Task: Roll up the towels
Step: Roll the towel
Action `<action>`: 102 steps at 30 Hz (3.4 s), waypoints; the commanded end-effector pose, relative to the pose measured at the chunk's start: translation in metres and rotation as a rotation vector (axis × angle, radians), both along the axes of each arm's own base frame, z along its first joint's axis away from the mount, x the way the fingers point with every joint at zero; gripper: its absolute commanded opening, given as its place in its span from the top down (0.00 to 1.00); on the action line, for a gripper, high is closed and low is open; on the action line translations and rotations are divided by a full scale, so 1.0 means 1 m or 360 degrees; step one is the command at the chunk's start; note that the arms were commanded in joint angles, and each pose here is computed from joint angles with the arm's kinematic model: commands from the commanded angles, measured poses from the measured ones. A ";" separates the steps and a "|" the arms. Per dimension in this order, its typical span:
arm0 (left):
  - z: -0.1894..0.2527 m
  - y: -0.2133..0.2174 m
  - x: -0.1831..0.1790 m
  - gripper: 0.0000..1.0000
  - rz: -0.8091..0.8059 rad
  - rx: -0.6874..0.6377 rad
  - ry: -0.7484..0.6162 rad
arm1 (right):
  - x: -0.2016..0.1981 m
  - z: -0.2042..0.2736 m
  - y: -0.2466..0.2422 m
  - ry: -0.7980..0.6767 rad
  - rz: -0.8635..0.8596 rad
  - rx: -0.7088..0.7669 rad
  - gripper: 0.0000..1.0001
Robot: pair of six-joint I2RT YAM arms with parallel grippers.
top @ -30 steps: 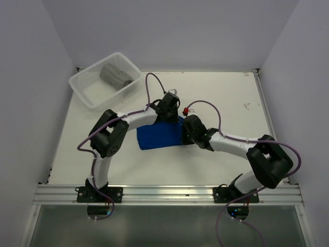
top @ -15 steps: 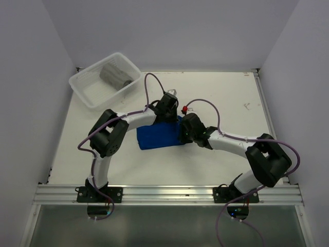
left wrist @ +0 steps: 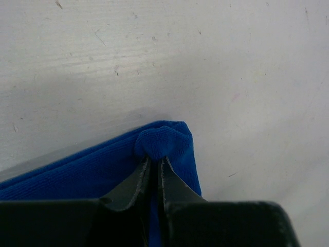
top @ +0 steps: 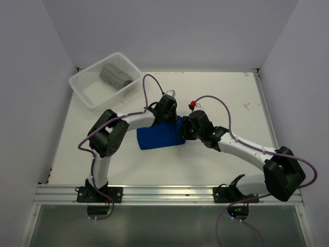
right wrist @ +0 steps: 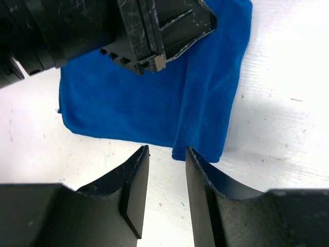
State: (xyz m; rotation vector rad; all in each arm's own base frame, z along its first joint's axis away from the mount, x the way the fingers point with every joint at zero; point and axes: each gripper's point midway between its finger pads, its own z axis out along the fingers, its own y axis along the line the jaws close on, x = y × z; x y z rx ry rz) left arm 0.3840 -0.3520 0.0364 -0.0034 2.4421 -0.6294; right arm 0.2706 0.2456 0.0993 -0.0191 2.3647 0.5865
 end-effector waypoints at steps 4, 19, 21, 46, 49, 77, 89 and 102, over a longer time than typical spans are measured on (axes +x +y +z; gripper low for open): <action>-0.002 0.016 0.003 1.00 0.0018 0.0064 -0.0030 | 0.008 0.005 -0.014 0.0028 -0.0176 0.0137 0.57; -0.001 0.020 0.001 1.00 0.0026 0.0069 -0.0031 | 0.019 -0.019 -0.014 0.0180 -0.0185 0.0385 0.47; -0.003 0.020 0.000 1.00 0.0024 0.0071 -0.0026 | 0.018 -0.027 -0.014 0.0211 -0.0181 0.0365 0.47; 0.009 0.025 0.003 0.94 0.0025 0.0052 -0.0039 | 0.012 -0.080 -0.026 0.0210 -0.0039 0.0028 0.96; 0.020 0.024 0.008 0.86 0.0027 0.0049 -0.0060 | 0.013 -0.079 -0.024 0.0169 -0.0020 -0.0032 1.00; 0.066 -0.002 0.014 0.58 0.0010 -0.0024 0.0015 | 0.015 -0.076 -0.013 0.0086 0.0022 -0.0199 1.00; 0.031 -0.008 0.001 0.57 -0.0049 0.0081 0.0138 | 0.015 -0.081 -0.013 0.0094 0.0019 -0.0197 1.00; 0.001 -0.003 0.003 0.57 -0.0011 0.0462 0.0115 | 0.016 -0.082 -0.009 0.0088 0.0017 -0.0154 1.00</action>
